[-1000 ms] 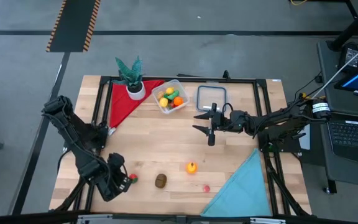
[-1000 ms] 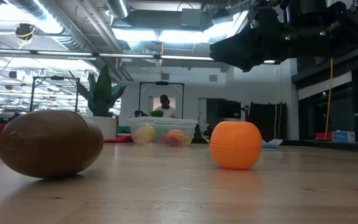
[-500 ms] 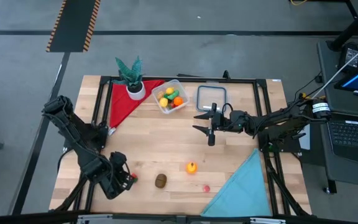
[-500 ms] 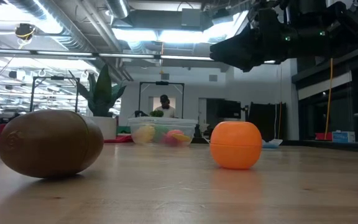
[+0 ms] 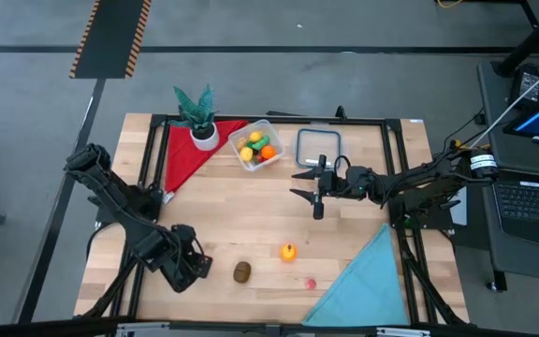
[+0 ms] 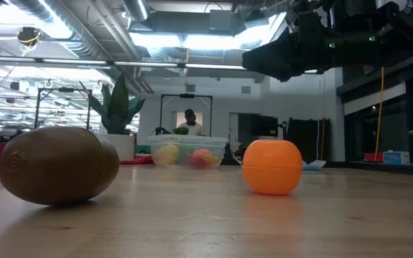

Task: Pick and placing Produce into tupperware
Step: Put the strawberry into the transparent bin

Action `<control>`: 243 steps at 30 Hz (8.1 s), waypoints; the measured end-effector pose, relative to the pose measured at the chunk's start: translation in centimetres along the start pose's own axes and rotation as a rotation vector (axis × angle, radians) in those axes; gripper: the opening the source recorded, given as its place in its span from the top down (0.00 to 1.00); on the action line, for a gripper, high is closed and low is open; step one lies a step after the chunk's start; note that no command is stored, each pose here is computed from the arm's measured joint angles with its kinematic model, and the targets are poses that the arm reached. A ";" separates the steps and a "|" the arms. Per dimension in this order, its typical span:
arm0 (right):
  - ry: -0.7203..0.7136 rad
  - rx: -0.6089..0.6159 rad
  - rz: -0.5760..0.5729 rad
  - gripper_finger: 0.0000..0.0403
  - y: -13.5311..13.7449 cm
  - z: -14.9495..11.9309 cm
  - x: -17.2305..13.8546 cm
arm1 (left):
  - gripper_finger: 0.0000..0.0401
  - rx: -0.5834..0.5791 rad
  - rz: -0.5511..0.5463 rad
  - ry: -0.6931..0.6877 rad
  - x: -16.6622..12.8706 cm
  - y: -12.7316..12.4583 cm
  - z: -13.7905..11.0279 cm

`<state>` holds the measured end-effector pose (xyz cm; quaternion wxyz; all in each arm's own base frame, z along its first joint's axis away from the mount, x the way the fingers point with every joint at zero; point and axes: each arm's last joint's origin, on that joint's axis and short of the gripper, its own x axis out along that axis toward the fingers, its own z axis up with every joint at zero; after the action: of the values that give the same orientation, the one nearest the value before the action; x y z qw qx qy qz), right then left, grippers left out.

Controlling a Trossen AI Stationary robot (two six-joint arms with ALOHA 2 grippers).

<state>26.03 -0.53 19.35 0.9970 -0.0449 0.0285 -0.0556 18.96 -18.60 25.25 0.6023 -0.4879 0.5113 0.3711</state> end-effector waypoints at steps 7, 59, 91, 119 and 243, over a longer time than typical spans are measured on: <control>0.009 -0.002 0.001 0.50 0.0 -0.1 0.0 | 0.48 -0.115 -0.015 0.033 0.3 -0.4 -0.3; 0.083 -0.057 0.215 0.50 5.2 -0.6 -1.1 | 0.49 -0.320 0.216 -0.092 9.5 -2.7 -0.9; 0.094 -0.061 0.249 0.50 6.1 -0.7 -1.4 | 0.49 -0.261 0.161 -0.171 9.5 -2.9 -0.4; 0.100 -0.058 0.256 0.50 6.2 -0.7 -1.4 | 0.27 -0.277 0.027 -0.312 9.6 -3.9 0.9; -0.047 -0.041 0.286 0.50 7.2 0.7 -1.7 | 0.56 0.656 -0.234 -1.013 2.5 -0.8 -0.7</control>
<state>25.13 6.86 19.50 0.9940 -0.0620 0.0124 0.0889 20.05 -19.66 22.99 0.9260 -0.0928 0.1921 0.3114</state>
